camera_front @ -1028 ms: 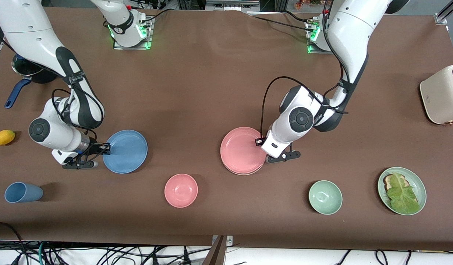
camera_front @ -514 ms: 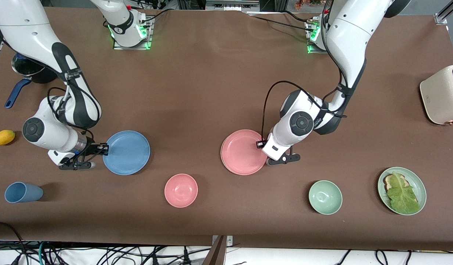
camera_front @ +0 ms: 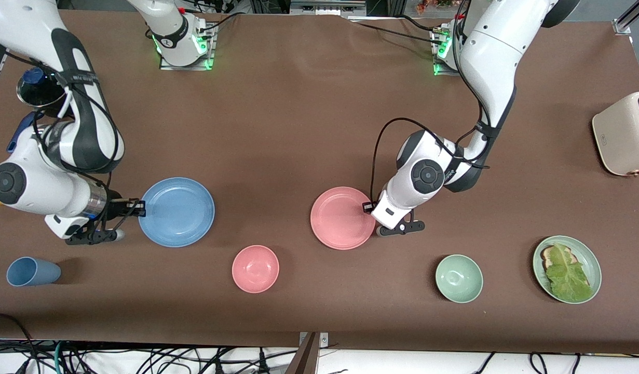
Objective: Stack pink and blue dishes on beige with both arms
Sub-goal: 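Carry the blue plate over the pink plate while the left gripper withdraws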
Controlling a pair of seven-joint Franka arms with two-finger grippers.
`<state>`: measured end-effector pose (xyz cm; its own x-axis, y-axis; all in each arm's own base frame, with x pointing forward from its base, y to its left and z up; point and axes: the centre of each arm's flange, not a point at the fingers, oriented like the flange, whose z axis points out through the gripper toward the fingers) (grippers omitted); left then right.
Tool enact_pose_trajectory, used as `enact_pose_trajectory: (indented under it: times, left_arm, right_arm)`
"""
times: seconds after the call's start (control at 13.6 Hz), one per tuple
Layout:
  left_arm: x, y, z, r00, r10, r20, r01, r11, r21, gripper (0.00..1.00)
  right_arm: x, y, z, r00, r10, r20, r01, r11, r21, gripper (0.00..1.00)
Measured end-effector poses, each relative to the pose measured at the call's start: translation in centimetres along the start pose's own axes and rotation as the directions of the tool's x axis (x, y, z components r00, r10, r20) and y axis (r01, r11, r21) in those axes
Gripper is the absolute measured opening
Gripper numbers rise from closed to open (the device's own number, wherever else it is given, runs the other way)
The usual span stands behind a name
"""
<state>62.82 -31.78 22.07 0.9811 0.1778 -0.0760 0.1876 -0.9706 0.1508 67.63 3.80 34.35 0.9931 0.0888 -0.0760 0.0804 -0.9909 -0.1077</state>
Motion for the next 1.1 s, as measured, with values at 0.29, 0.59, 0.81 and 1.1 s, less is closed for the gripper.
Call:
enact_pose_trajectory:
  times: [0.29,0.59,0.81,1.1]
  left_arm:
    - [0.6,0.4,-1.5,1.0,0.002,-0.023,-0.002,1.0,-0.015,0.73]
    - [1.4,-1.2,-7.7,0.998,0.07,0.009,-0.07,0.997,0.029,1.0]
    - [2.8,-5.5,-13.0,0.992,0.123,0.041,-0.125,0.991,0.055,1.0]
    - [4.3,-10.4,-17.8,0.985,0.15,0.089,-0.156,0.985,0.073,1.0]
  right_arm:
    - [-0.1,-6.3,-1.4,0.999,0.051,0.011,-0.051,0.999,0.007,0.05]
    - [-1.0,-14.4,-0.5,0.993,0.12,0.021,-0.12,0.993,-0.005,0.05]
    - [-1.7,-20.2,0.4,0.986,0.169,-0.003,-0.169,0.986,0.0,0.05]
    - [-3.5,-29.5,4.4,0.959,0.28,-0.034,-0.279,0.96,0.026,0.05]
